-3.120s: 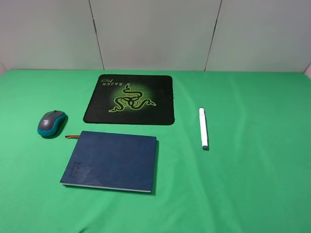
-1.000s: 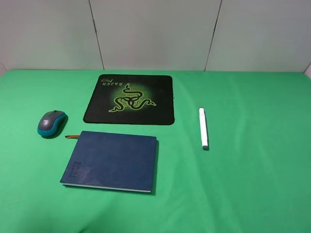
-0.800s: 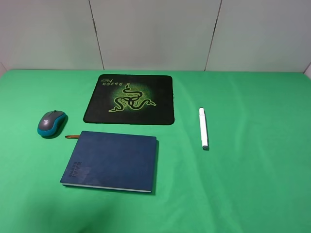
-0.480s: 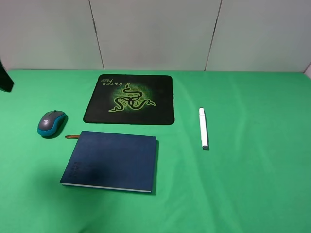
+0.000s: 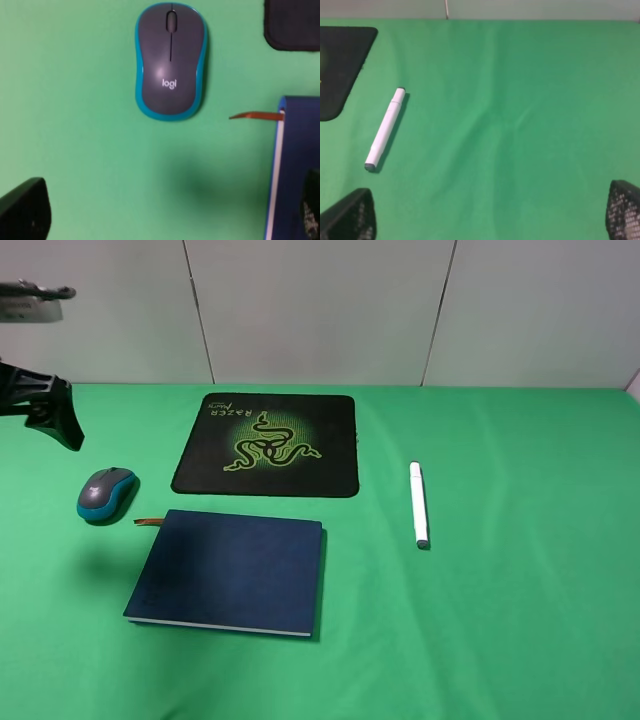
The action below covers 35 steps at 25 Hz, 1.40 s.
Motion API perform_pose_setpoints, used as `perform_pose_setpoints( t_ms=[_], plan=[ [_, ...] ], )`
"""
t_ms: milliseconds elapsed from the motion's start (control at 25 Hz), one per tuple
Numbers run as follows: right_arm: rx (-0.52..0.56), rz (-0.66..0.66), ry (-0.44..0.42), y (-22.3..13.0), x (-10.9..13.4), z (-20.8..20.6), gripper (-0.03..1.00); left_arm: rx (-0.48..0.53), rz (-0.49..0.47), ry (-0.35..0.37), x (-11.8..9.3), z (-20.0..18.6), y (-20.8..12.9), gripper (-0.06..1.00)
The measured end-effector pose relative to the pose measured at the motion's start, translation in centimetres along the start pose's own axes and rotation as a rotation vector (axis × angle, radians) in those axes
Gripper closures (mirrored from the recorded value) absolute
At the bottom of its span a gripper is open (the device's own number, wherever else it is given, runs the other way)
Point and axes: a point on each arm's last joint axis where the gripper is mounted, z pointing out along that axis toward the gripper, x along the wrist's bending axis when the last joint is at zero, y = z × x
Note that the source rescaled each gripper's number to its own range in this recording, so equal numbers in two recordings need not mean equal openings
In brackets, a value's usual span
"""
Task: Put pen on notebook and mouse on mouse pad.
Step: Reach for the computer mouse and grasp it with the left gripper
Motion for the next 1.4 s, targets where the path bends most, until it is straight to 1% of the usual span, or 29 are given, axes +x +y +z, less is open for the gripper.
perform_pose_setpoints(
  t_ms=[440, 880, 1120, 1400],
  plan=[
    [0.0, 0.0, 0.0, 0.0, 0.0, 0.0, -0.03, 0.069, -0.023, 0.002, 0.0, 6.6, 0.7, -0.06],
    [0.0, 0.0, 0.0, 0.0, 0.0, 0.0, -0.03, 0.089, -0.022, -0.001, -0.1, 12.0, 0.5, -0.06],
    [0.0, 0.0, 0.0, 0.0, 0.0, 0.0, -0.03, 0.094, -0.024, -0.002, -0.1, 14.1, 0.2, -0.06],
    [0.0, 0.0, 0.0, 0.0, 0.0, 0.0, -0.03, 0.099, -0.022, -0.003, -0.1, 15.3, 0.2, -0.06]
  ],
)
